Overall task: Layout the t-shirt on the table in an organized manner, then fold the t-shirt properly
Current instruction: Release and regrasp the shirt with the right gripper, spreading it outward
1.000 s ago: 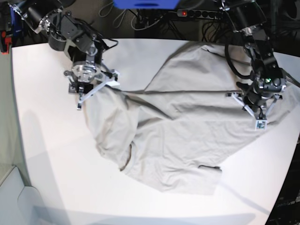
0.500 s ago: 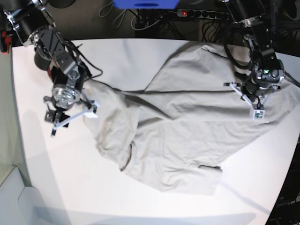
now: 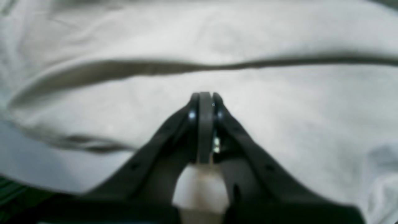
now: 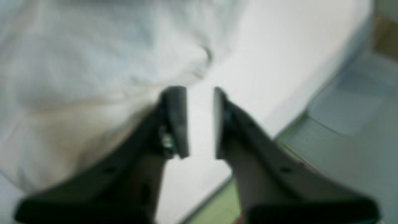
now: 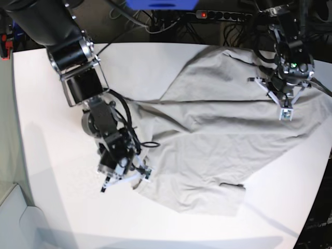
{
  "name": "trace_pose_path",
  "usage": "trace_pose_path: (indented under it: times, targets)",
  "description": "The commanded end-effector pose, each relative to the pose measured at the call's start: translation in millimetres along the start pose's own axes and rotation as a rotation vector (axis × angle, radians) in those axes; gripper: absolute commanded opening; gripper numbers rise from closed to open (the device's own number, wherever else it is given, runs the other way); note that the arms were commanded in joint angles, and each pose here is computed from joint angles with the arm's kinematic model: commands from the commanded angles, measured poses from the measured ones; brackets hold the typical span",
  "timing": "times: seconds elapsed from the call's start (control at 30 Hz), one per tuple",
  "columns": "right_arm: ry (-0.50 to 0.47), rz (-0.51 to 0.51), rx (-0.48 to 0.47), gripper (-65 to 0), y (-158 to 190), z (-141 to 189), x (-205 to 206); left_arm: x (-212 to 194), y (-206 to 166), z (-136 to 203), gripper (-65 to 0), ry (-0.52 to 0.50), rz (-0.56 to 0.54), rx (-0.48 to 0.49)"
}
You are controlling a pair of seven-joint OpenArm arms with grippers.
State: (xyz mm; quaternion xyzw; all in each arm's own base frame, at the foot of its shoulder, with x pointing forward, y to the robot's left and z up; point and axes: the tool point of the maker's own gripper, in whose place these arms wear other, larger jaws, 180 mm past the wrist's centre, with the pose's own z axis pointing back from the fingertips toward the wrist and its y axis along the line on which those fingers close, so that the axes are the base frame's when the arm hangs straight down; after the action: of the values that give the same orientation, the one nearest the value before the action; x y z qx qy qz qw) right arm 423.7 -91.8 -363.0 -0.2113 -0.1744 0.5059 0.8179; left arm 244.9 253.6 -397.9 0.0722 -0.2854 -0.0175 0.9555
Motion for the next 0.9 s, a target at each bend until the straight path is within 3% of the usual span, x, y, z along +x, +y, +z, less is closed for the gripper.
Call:
trace_pose_path:
  times: [0.0,0.03,0.2,0.47,0.63,0.87]
  targets:
    - [-0.016,-0.036,-0.044,-61.1,-31,7,6,14,4,6,-64.9,-0.048,-0.004,0.014]
    - [-0.020,-0.060,-0.022,-65.0,-33,2,6,14,5,8,-64.9,-0.051,-0.007,0.016]
    - [-0.063,-0.134,0.052,-65.0,-23,-19,-3,13,5,9,-64.9,-0.051,-0.009,0.017]
    - [-0.004,-0.155,0.164,-65.0,37,-44,-39,20,5,9,-64.9,-0.065,-0.006,0.018]
    - [0.088,-0.143,0.199,-65.0,63,-56,-84,29,6,8,-64.9,-0.083,-0.003,0.019]
    - [0.313,-0.101,0.230,-65.0,89,-61,-173,44,7,9,-64.9,-0.115,0.002,0.021]
